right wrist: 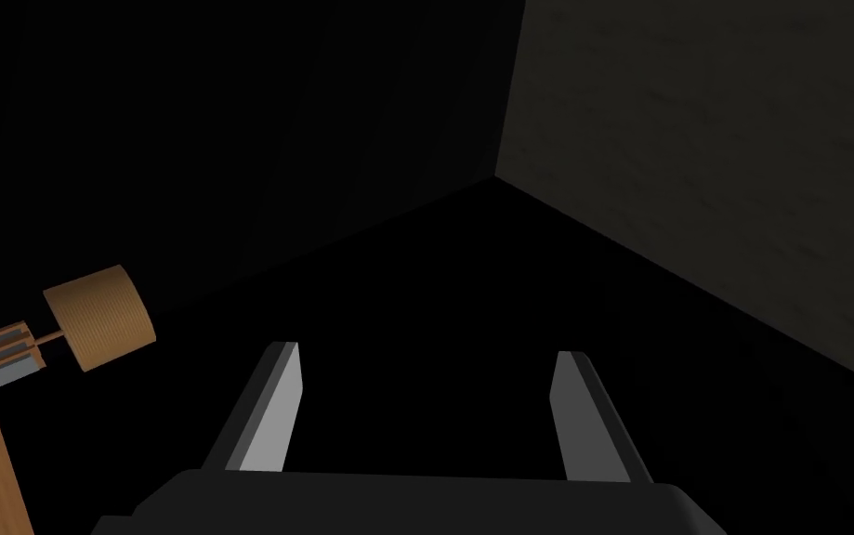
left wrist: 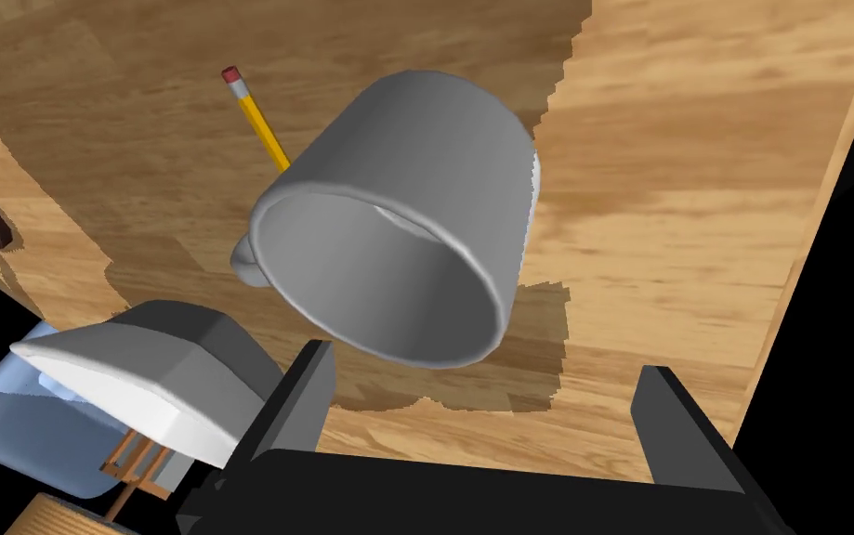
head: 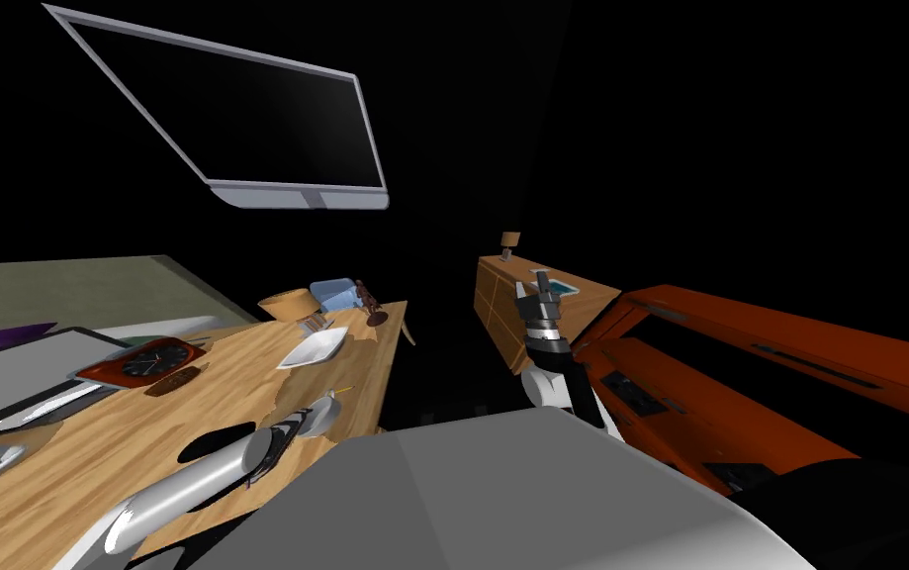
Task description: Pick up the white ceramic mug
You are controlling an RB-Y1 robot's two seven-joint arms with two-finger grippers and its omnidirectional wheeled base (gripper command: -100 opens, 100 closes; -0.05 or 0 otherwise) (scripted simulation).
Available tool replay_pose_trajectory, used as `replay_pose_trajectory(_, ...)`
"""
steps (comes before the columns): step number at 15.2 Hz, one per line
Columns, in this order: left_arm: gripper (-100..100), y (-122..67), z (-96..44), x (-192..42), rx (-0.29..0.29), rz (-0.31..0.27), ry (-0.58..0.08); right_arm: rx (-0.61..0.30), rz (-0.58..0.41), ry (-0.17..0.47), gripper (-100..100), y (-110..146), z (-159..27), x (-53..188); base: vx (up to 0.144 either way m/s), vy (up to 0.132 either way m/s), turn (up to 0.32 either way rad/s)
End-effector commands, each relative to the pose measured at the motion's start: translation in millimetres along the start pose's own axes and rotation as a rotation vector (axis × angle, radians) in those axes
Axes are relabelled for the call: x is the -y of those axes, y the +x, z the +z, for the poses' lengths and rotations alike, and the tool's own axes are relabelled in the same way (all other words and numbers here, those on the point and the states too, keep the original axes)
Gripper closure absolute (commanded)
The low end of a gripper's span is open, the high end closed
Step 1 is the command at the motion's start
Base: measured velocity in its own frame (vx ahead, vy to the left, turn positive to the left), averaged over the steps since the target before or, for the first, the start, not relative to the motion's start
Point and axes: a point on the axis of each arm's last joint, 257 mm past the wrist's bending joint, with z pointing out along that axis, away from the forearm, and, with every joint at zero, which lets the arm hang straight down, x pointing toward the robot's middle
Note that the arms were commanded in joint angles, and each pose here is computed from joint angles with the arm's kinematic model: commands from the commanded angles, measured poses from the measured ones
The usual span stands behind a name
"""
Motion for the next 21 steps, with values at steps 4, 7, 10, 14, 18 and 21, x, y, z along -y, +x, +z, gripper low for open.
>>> replay_pose_trajectory(4,-100,14.0,3.0,-36.9,-0.078,-0.008,-0.102,0.000,0.000,0.000,0,0.0,0.0,0.0,0.048,0.028,-0.083)
replay_pose_trajectory(7,-100,20.7,2.9,-53.2,-0.119,-0.014,-0.147,0.000,0.000,0.000,0,0.0,0.0,0.0,0.041,0.031,-0.069)
replay_pose_trajectory(10,-100,27.0,2.2,-66.6,-0.155,-0.019,-0.184,0.000,0.000,0.000,0,0.0,0.0,0.0,0.050,0.038,-0.090)
replay_pose_trajectory(14,-100,32.2,13.2,-62.3,-0.142,-0.024,-0.172,0.000,0.000,0.000,0,0.0,0.0,0.0,-0.002,0.025,-0.025)
replay_pose_trajectory(18,100,33.9,17.5,-62.3,-0.141,-0.026,-0.172,0.000,0.000,0.000,0,0.0,0.0,0.0,-0.019,0.024,-0.017)
replay_pose_trajectory(21,100,35.0,17.5,-62.4,-0.144,-0.024,-0.172,0.000,0.000,0.000,0,0.0,0.0,0.0,-0.002,0.000,-0.006)
